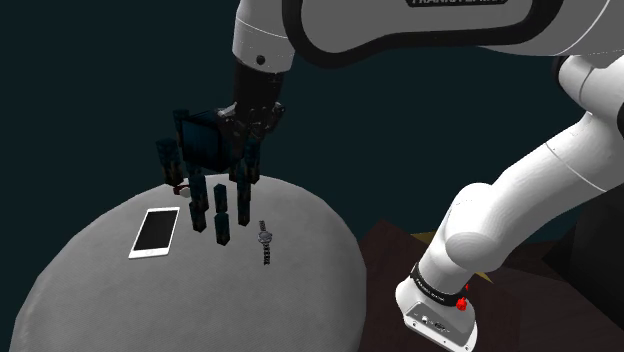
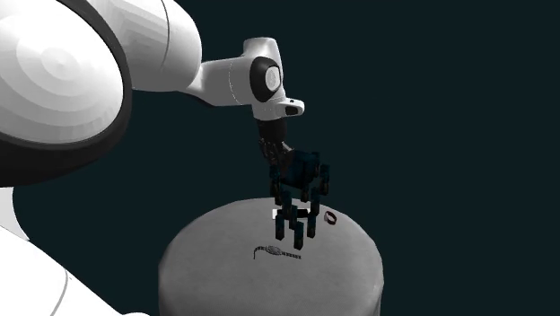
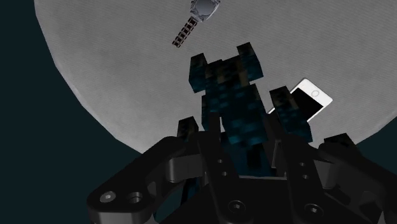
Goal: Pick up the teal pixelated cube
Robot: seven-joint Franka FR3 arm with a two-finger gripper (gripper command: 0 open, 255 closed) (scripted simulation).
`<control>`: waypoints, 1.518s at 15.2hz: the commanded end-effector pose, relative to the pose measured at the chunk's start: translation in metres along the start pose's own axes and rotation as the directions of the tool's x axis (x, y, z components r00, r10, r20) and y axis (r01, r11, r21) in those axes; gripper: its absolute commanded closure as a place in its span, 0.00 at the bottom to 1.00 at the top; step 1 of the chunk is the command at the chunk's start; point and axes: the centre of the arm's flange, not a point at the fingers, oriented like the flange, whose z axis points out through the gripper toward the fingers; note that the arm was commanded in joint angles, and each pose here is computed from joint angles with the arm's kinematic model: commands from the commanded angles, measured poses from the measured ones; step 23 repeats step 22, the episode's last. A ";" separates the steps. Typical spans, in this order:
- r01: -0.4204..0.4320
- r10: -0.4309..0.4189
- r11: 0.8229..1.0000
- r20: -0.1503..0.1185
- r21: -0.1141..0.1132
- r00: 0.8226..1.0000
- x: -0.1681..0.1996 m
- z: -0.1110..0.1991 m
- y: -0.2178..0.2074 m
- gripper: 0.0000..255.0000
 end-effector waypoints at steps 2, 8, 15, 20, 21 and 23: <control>-0.001 0.001 1.000 0.001 -0.001 1.000 0.000 0.000 0.000 1.00; -0.001 0.001 1.000 0.001 -0.001 1.000 0.003 -0.015 -0.001 1.00; -0.001 0.001 1.000 0.001 -0.001 1.000 0.011 -0.051 -0.002 1.00; -0.001 0.001 1.000 0.001 -0.001 1.000 0.016 -0.077 -0.004 1.00; -0.001 0.001 1.000 0.001 -0.001 1.000 0.016 -0.077 -0.004 1.00; -0.001 0.001 1.000 0.001 -0.001 1.000 0.016 -0.077 -0.004 1.00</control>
